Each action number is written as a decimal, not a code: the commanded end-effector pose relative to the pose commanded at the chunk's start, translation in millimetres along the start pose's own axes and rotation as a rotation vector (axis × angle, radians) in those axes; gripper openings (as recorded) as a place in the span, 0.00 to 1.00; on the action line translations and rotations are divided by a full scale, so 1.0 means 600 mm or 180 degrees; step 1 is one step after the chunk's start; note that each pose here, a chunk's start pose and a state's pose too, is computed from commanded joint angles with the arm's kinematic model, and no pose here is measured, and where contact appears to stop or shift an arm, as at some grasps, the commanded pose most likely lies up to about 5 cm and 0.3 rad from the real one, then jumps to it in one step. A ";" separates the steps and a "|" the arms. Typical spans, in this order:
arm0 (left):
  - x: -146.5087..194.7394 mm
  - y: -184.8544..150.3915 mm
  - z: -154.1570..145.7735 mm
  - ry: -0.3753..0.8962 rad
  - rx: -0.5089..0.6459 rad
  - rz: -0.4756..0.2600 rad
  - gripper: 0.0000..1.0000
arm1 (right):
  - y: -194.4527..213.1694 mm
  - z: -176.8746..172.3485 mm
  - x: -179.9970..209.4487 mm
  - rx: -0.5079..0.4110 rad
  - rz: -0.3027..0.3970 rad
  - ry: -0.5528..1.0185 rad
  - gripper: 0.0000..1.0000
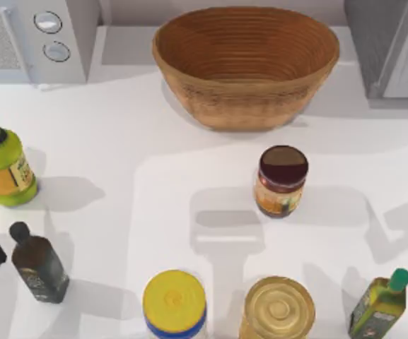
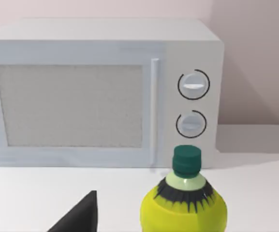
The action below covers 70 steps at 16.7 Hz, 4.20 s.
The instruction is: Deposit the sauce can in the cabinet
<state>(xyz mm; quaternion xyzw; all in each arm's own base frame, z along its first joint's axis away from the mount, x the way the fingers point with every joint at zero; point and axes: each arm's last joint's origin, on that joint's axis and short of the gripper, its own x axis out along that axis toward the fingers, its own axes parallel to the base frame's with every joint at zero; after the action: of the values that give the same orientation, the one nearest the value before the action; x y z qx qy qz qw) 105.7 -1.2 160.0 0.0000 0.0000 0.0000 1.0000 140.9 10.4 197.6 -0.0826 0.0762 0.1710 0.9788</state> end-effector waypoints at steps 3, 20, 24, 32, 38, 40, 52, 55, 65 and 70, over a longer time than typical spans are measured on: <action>0.000 0.000 0.000 0.0000 0.0000 0.0000 1.00 | -0.011 0.025 0.052 -0.0215 0.0632 0.0160 1.00; 0.000 0.000 0.000 0.0000 0.0000 0.0000 1.00 | -0.030 -0.193 0.410 -0.0216 0.3718 -0.0392 1.00; 0.000 0.000 0.000 0.0000 0.0000 0.0000 1.00 | -0.026 -0.222 0.421 -0.0158 0.3840 -0.0484 1.00; 0.000 0.000 0.000 0.0000 0.0000 0.0000 1.00 | -0.023 -0.224 0.427 -0.0148 0.3839 -0.0478 1.00; 0.000 0.000 0.000 0.0000 0.0000 0.0000 1.00 | 0.011 -0.227 0.449 -0.0166 0.3840 -0.0488 1.00; 0.000 0.000 0.000 0.0000 0.0000 0.0000 1.00 | 0.031 -0.222 0.453 -0.0169 0.3841 -0.0491 1.00; 0.000 0.000 0.000 0.0000 0.0000 0.0000 1.00 | 0.067 -0.213 0.456 -0.0158 0.3840 -0.0484 0.70; 0.000 0.000 0.000 0.0000 0.0000 0.0000 1.00 | 0.067 -0.213 0.456 -0.0158 0.3840 -0.0484 0.47; 0.000 0.000 0.000 0.0000 0.0000 0.0000 1.00 | 0.067 -0.213 0.456 -0.0158 0.3840 -0.0484 0.00; 0.000 0.000 0.000 0.0000 0.0000 0.0000 1.00 | 0.065 -0.212 0.456 -0.0158 0.3828 -0.0487 0.00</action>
<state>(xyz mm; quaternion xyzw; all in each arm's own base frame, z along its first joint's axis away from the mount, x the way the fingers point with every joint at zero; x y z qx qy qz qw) 105.7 -1.2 160.0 0.0000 0.0000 0.0000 1.0000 366.6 110.8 19.7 -0.0353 0.0350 0.7013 0.7111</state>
